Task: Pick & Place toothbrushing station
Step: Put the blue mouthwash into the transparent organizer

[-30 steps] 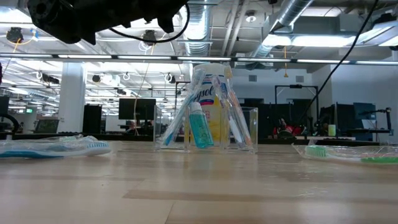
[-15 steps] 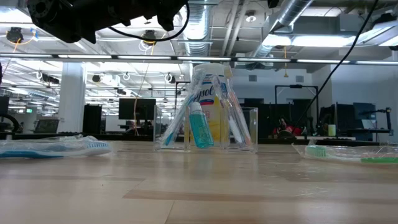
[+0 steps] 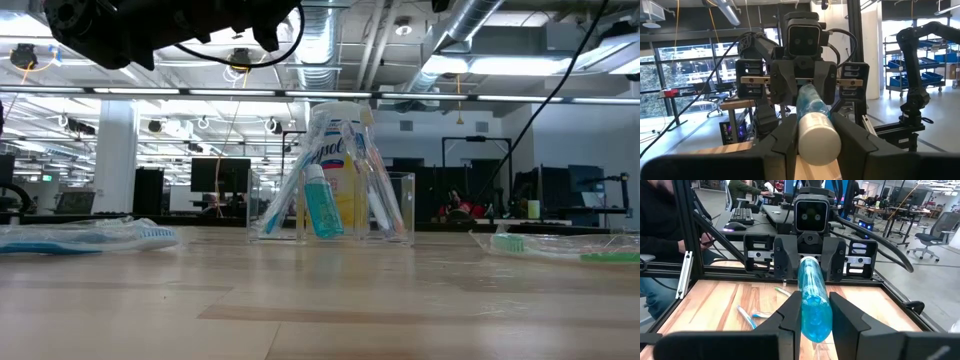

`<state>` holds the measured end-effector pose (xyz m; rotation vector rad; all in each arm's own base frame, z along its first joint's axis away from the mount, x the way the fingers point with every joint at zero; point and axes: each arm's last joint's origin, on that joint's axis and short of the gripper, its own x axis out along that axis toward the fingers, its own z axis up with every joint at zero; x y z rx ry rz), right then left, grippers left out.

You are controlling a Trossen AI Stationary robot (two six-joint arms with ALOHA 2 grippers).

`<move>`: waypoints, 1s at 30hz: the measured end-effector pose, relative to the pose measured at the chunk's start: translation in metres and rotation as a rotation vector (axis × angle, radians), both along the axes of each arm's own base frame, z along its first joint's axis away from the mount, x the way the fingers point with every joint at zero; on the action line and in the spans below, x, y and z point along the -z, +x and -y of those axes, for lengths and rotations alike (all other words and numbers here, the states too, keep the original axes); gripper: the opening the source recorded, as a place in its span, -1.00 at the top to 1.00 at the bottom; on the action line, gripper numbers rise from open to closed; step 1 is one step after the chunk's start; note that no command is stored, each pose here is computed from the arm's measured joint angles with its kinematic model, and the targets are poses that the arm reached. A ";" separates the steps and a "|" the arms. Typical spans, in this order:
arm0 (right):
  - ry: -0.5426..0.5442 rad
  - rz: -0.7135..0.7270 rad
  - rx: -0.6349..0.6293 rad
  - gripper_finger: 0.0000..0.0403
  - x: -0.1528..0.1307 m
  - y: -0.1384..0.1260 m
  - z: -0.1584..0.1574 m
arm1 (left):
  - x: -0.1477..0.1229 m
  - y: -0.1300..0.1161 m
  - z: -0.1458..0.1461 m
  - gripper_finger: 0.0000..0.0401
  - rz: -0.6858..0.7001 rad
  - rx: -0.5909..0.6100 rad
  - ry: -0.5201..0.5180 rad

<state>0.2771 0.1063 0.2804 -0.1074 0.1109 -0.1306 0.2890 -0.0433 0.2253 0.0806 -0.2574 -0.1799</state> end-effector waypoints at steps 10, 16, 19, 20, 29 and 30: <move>-0.009 -0.042 0.041 0.47 0.004 -0.001 0.001 | 0.003 0.001 -0.002 0.53 -0.044 -0.018 -0.021; -0.020 -0.064 0.045 0.53 0.007 -0.001 0.001 | -0.001 -0.004 -0.004 0.54 -0.110 -0.045 -0.016; -0.021 -0.068 0.046 0.54 0.006 -0.001 0.002 | -0.006 -0.008 -0.005 0.54 -0.132 -0.055 -0.015; -0.023 -0.070 0.047 0.53 0.006 -0.001 0.002 | -0.008 -0.009 -0.005 0.54 -0.137 -0.057 -0.014; -0.031 -0.096 0.061 0.40 0.010 -0.002 0.002 | -0.011 -0.016 -0.005 0.54 -0.176 -0.043 -0.006; -0.034 -0.103 0.061 0.37 0.010 -0.002 0.002 | -0.011 -0.016 -0.005 0.54 -0.177 -0.045 -0.005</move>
